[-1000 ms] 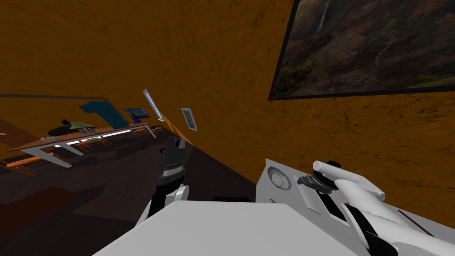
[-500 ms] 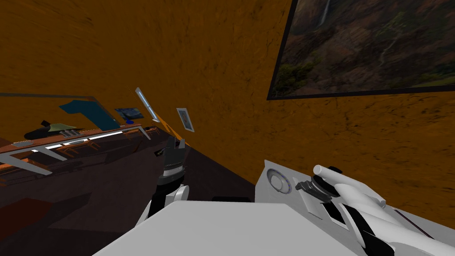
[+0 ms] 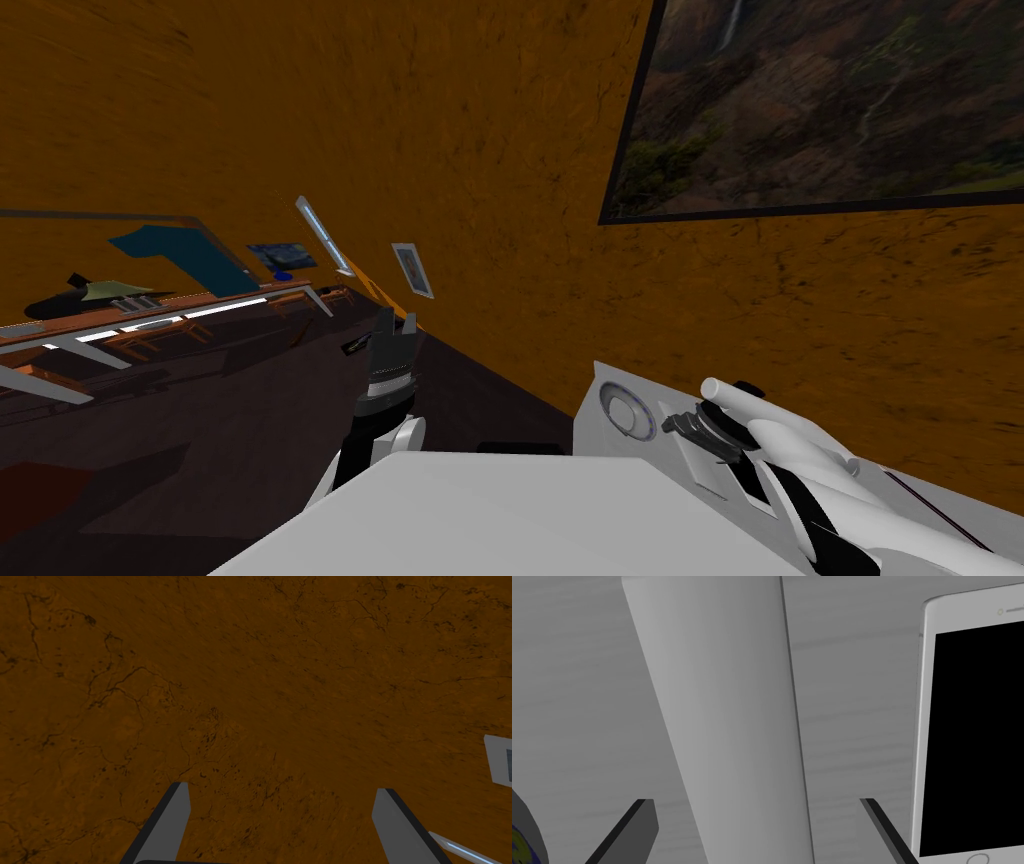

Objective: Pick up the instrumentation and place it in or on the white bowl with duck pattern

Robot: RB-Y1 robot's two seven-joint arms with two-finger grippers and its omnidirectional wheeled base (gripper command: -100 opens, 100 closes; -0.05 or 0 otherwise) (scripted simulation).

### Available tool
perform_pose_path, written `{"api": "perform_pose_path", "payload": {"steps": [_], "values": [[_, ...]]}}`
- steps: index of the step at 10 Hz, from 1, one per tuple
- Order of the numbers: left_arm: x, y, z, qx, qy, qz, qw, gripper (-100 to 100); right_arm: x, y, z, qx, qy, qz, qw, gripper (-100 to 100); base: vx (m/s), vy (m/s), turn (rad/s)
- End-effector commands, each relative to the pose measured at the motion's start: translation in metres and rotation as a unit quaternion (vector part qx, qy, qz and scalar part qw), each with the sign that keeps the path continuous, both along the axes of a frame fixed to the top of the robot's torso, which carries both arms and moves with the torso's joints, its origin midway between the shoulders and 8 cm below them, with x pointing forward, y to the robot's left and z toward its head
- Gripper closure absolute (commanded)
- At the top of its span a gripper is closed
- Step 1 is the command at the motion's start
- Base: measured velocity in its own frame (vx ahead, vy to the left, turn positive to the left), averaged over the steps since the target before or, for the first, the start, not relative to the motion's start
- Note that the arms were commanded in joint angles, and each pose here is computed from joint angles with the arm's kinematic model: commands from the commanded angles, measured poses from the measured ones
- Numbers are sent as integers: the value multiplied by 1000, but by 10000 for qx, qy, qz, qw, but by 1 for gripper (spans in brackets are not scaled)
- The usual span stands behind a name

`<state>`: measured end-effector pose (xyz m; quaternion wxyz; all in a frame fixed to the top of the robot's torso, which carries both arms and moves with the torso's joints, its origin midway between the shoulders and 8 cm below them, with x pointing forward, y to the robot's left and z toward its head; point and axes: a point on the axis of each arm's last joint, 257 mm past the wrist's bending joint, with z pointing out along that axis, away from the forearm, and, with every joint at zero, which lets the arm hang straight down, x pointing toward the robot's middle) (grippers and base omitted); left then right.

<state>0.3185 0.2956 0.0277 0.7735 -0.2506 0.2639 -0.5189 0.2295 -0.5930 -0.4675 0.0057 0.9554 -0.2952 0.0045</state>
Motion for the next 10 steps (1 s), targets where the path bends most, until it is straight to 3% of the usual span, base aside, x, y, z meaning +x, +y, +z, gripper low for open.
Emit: {"api": "perform_pose_path", "payload": {"steps": [1, 2, 6, 7, 8, 10], "values": [[0, 0, 0, 0, 0, 0, 10000, 0, 0, 0, 0, 0, 0, 0, 10000, -100, 21, -7, -8], [0, 0, 0, 0, 0, 0, 10000, 0, 0, 0, -1, -9, -7, 7, 10000, 100, 0, 0, 0], [0, 0, 0, 0, 0, 0, 10000, 0, 1, 0, -1, -5, -8, 16, 10000, 100, 0, 0, 0], [0, 0, 0, 0, 0, 0, 10000, 0, 1, 0, -1, -5, -9, 13, 10000, 0, 0, 0, 0], [0, 0, 0, 0, 0, 0, 10000, 0, 4, -5, 10, -5, -7, -25, 10000, 100, -38, 13, 59], [0, 0, 0, -1, -1, -1, 10000, 0, 6, -7, 17, -1, -7, -47, 10000, 100, -46, 15, 32]]}}
